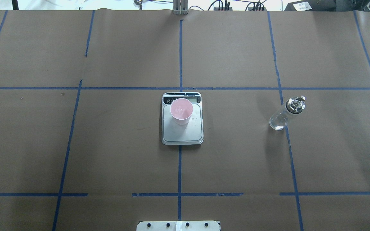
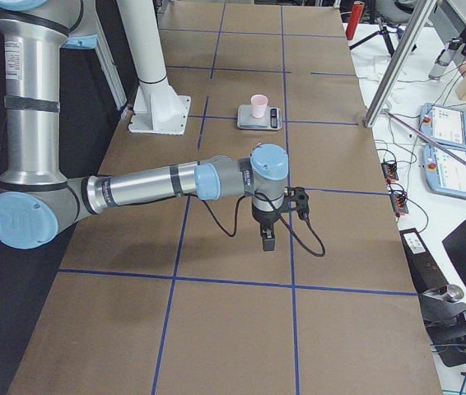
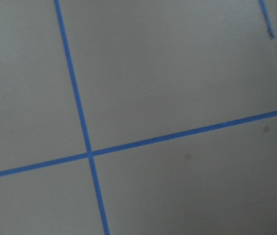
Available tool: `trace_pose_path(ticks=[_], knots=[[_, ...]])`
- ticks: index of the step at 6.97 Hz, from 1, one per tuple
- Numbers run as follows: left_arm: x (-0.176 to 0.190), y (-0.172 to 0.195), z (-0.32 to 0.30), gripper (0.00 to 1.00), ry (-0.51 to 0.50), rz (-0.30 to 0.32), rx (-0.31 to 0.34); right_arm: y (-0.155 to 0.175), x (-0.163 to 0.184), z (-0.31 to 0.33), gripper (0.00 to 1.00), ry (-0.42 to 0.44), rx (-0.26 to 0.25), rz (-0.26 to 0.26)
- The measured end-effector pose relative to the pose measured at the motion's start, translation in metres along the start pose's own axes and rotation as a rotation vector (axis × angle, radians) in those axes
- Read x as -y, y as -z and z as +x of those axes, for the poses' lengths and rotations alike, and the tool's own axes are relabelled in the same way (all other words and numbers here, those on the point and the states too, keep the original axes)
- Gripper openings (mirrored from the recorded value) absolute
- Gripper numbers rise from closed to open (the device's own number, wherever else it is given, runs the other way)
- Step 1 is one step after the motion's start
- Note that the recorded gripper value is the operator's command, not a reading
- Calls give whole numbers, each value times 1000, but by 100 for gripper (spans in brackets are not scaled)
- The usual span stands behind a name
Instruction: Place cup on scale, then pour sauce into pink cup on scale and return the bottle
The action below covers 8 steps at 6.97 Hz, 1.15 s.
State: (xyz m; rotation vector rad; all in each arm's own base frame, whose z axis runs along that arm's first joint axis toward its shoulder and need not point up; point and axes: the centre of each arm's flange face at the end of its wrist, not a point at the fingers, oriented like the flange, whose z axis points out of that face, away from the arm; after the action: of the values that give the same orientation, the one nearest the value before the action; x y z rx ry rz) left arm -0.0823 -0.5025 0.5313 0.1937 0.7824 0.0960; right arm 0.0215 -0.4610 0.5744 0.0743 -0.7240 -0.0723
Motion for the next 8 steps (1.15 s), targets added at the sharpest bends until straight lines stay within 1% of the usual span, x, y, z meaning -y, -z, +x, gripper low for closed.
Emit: trace_pose_path(ticks=[1,2,4,5,6,7,8], knots=[[-19,6,-23,100,2,28,15,-7,-18,18,100,-40,5,-21],[-36,-2,-45,100,16,27,20,-5,-29,32,100,-76,26,-19],[-66,-35,-80,100,60,-12,19,7,-38,47,100,-115,72,8],[-74,-44,-87,100,75,-29,16,10,-40,48,100,-121,85,14],[-73,-46,-90,100,71,-33,34,11,-41,46,100,-118,88,13],[-64,-41,-89,100,55,-28,79,6,-39,38,100,-102,87,-1],[-57,-36,-88,100,47,-28,114,-5,-36,28,100,-78,88,-28]])
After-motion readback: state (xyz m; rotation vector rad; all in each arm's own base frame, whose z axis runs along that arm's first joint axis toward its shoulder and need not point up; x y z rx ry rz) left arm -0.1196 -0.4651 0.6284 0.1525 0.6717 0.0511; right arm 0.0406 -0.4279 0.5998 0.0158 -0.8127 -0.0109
